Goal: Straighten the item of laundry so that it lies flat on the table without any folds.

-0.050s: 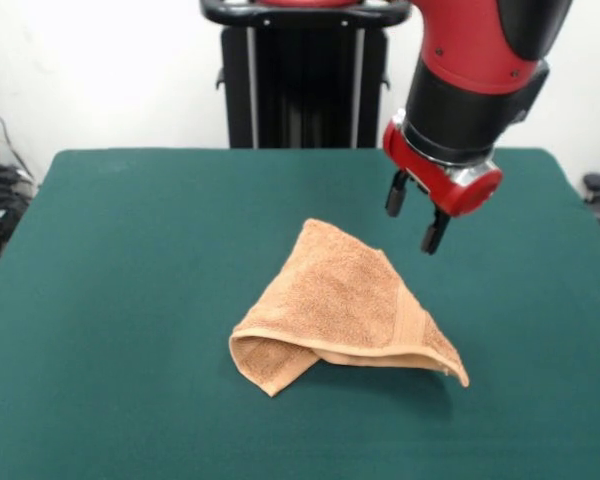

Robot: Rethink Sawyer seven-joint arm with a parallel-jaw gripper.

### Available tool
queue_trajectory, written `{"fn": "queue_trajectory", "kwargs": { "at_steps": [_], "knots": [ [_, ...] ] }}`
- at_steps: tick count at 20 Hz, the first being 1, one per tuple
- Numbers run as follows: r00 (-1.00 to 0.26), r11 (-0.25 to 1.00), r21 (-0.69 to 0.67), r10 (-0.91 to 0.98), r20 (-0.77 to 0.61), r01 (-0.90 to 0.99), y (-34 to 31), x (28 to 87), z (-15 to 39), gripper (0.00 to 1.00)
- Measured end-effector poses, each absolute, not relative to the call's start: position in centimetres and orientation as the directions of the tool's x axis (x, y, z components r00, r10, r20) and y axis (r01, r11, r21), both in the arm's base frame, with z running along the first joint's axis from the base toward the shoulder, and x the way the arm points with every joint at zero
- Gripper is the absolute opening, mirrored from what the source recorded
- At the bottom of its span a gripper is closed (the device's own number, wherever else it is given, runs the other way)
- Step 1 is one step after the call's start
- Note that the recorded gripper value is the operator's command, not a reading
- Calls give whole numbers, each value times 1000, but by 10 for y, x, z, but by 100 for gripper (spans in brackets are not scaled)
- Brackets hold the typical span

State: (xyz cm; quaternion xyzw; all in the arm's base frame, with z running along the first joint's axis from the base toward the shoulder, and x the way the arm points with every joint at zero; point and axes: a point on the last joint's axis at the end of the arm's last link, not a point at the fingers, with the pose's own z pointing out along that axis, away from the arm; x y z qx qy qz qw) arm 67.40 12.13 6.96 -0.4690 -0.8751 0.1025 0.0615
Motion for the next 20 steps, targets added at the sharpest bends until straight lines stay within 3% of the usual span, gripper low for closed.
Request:
{"fn": "queue_trajectory", "kwargs": {
  "at_steps": [8,20],
  "knots": [
    [-555,543,-256,831,28,800,125,682,73,100],
    [-506,484,-357,862,37,799,117,674,9,100]
  ]
}}
